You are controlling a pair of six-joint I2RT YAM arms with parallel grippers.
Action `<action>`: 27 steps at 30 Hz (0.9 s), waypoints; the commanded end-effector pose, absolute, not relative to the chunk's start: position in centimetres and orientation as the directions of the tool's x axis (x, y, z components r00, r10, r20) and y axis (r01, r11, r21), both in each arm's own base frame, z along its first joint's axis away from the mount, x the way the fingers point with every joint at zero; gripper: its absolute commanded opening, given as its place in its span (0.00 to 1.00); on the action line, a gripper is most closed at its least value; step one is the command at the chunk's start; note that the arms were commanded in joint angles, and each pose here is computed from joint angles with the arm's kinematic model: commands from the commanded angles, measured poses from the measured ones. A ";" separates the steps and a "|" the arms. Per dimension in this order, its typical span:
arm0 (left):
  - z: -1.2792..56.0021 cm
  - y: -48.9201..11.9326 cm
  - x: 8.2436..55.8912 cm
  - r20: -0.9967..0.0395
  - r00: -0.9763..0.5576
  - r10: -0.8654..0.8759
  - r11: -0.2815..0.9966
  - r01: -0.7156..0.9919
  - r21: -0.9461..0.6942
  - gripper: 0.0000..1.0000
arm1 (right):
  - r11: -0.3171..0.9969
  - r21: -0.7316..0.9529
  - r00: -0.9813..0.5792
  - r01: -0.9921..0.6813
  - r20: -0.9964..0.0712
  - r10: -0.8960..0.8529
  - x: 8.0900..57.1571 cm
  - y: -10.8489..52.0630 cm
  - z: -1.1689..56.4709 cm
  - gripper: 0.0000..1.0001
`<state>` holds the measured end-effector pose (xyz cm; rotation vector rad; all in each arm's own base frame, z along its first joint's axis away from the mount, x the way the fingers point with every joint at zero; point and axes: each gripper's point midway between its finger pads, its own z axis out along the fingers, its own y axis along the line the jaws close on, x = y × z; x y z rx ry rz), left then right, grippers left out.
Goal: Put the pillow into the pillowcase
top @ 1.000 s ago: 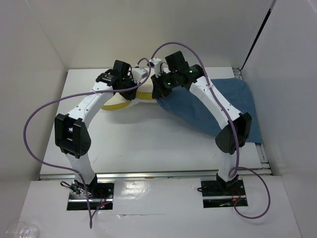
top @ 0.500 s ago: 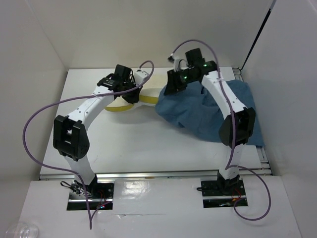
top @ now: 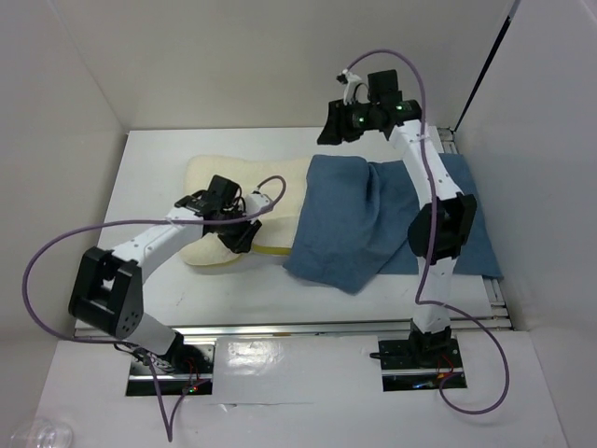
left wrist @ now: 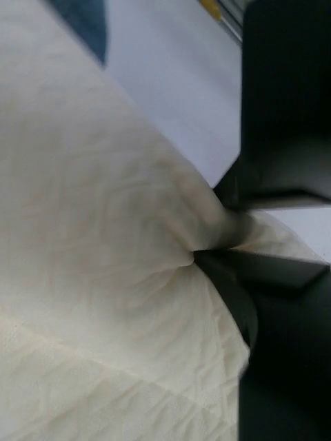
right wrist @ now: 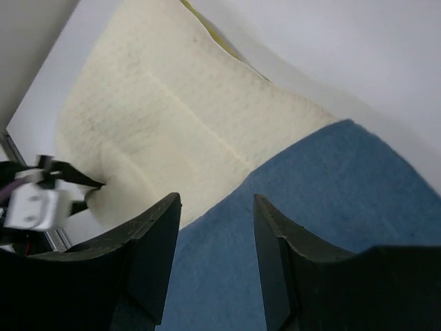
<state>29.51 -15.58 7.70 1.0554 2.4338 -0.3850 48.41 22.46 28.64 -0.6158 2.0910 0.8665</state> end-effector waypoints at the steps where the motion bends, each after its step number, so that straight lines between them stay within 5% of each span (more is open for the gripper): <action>1: 11.8 -17.2 28.2 -0.625 -0.512 0.590 0.598 0.796 -0.087 0.48 | 0.692 0.430 -0.707 -0.580 -0.688 -0.164 48.6 23.0 21.6 0.54; 2: 13.0 -17.5 27.7 -0.648 -0.486 0.586 0.584 0.808 -0.078 0.63 | 0.709 0.436 -0.736 -0.553 -0.655 -0.172 48.9 22.8 19.1 0.54; 4: 14.6 -17.2 28.2 -0.670 -0.462 0.580 0.599 0.800 -0.034 0.68 | 0.749 0.421 -0.762 -0.511 -0.626 -0.168 50.0 22.3 16.8 0.54; 15: 19.3 -16.1 32.3 -0.730 -0.417 0.542 0.713 0.687 0.138 0.71 | 0.819 0.318 -0.724 -0.478 -0.671 -0.161 55.7 27.0 11.1 0.55; 17: 19.8 -16.0 33.7 -0.751 -0.400 0.526 0.737 0.654 0.168 0.71 | 0.785 0.339 -0.717 -0.518 -0.673 -0.183 54.9 28.2 11.3 0.41; 20: 19.9 -14.7 37.9 -0.755 -0.415 0.509 0.809 0.529 0.255 0.71 | 0.748 0.354 -0.732 -0.561 -0.634 -0.250 52.0 29.1 11.0 0.07; 27: 21.1 -11.3 48.4 -0.796 -0.511 0.323 0.931 0.320 0.173 0.84 | 0.702 0.333 -0.741 -0.630 -0.529 -0.414 43.6 28.2 9.3 0.00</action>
